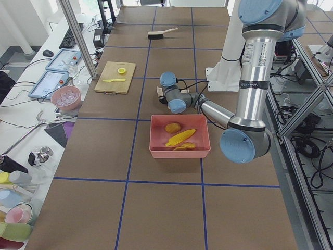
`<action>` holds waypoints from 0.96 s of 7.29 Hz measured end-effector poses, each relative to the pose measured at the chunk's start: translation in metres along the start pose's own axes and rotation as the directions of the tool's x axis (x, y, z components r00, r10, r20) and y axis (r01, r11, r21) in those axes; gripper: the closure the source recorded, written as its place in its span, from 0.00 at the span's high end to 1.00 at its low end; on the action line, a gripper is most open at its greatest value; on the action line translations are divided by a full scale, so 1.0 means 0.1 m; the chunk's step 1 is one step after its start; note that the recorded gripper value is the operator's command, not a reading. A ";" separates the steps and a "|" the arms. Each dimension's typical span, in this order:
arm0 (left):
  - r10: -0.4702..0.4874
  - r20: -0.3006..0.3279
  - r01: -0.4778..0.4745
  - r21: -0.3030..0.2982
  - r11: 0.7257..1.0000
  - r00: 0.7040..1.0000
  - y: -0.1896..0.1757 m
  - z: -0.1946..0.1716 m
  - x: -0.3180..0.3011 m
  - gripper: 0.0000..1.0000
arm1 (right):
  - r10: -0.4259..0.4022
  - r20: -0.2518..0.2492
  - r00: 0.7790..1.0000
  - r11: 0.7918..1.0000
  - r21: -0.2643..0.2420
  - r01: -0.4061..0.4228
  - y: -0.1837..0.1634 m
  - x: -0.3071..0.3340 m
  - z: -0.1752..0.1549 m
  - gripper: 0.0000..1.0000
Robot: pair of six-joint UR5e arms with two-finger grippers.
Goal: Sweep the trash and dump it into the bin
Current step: 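Lower the dustpan onto the table beside the bin with the left gripper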
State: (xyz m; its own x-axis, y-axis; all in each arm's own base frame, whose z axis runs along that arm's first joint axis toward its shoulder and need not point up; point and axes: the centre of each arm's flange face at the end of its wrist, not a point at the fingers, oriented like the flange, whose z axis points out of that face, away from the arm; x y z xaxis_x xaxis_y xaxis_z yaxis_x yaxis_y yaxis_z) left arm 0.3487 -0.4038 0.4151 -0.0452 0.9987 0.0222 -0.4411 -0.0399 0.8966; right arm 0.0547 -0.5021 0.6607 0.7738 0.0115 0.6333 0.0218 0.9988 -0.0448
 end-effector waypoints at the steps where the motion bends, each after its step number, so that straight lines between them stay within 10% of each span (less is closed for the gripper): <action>1: -0.004 0.000 0.004 -0.001 1.000 1.000 0.01 0.00 0.00 0.98 | 0.000 0.000 1.000 1.000 0.000 0.000 0.00 0.00 0.00 1.00; 7: -0.101 0.116 0.097 0.037 0.995 0.988 0.08 -0.70 -0.33 0.98 | 0.000 0.000 1.000 1.000 0.000 0.000 0.00 0.00 0.00 1.00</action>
State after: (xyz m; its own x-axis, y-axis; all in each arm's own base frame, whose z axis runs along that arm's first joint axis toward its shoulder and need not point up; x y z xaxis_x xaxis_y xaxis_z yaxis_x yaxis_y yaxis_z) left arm 0.2837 -0.4390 0.3905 0.1035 0.9945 -0.0175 -0.4100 0.0587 0.9102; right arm 0.0547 -0.5020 0.6607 0.7738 0.0115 0.6334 0.0219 0.9988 -0.0448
